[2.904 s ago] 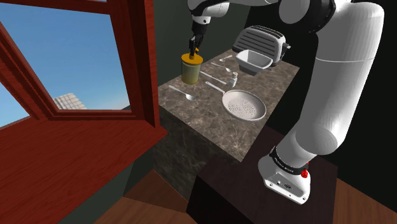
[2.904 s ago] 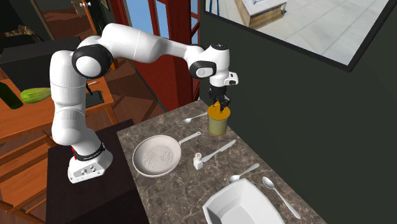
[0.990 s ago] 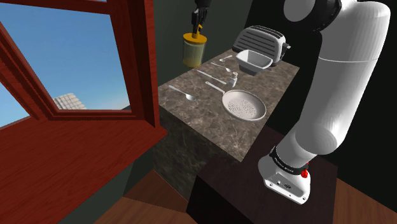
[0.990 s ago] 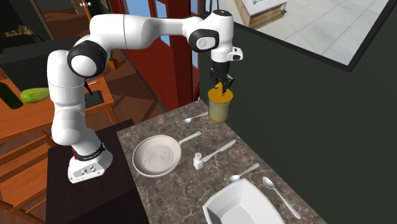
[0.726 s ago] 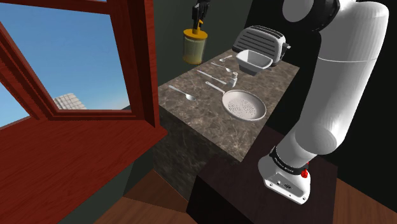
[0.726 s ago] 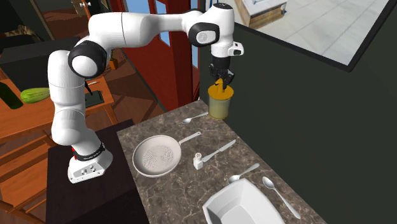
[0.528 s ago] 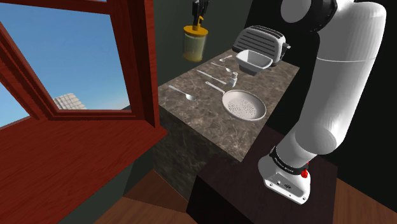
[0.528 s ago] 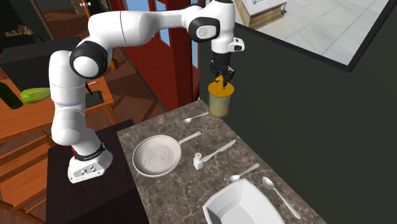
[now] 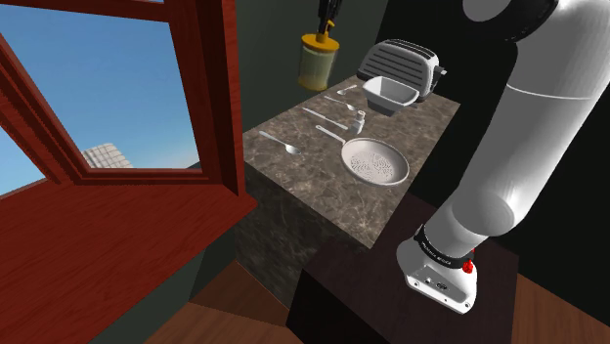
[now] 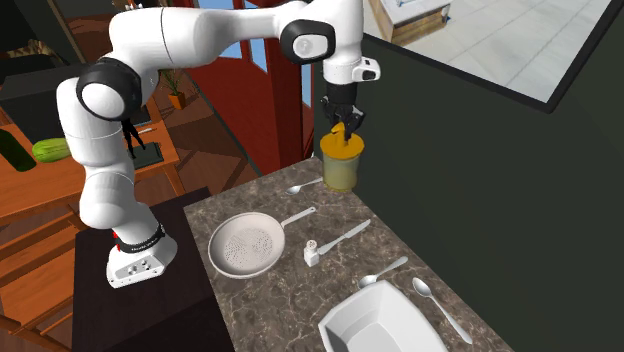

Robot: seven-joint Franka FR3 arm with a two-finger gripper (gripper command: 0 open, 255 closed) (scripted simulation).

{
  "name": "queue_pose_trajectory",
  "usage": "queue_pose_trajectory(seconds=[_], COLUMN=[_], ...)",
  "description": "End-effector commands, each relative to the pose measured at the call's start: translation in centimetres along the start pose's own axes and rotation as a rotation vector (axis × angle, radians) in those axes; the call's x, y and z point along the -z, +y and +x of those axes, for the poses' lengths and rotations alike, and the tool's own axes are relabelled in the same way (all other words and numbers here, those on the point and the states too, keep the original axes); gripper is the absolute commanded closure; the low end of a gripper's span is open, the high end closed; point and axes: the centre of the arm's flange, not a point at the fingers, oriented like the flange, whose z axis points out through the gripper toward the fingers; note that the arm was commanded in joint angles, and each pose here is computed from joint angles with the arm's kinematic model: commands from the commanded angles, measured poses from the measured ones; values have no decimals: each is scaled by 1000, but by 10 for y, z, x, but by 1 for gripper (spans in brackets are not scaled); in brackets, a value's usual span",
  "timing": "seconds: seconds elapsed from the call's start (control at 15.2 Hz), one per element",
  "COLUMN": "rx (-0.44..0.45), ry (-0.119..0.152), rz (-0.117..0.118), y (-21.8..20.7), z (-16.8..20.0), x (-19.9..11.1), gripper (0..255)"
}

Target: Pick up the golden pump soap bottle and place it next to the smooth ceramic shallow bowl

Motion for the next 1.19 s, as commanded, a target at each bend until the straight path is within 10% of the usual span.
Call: queue_pose_trajectory(seconds=[0.0, 1.12], rx=[1, 1], ry=[1, 1], rz=[0, 0], y=[9, 93], z=[-23, -221], x=[9, 72], gripper=[255, 255])
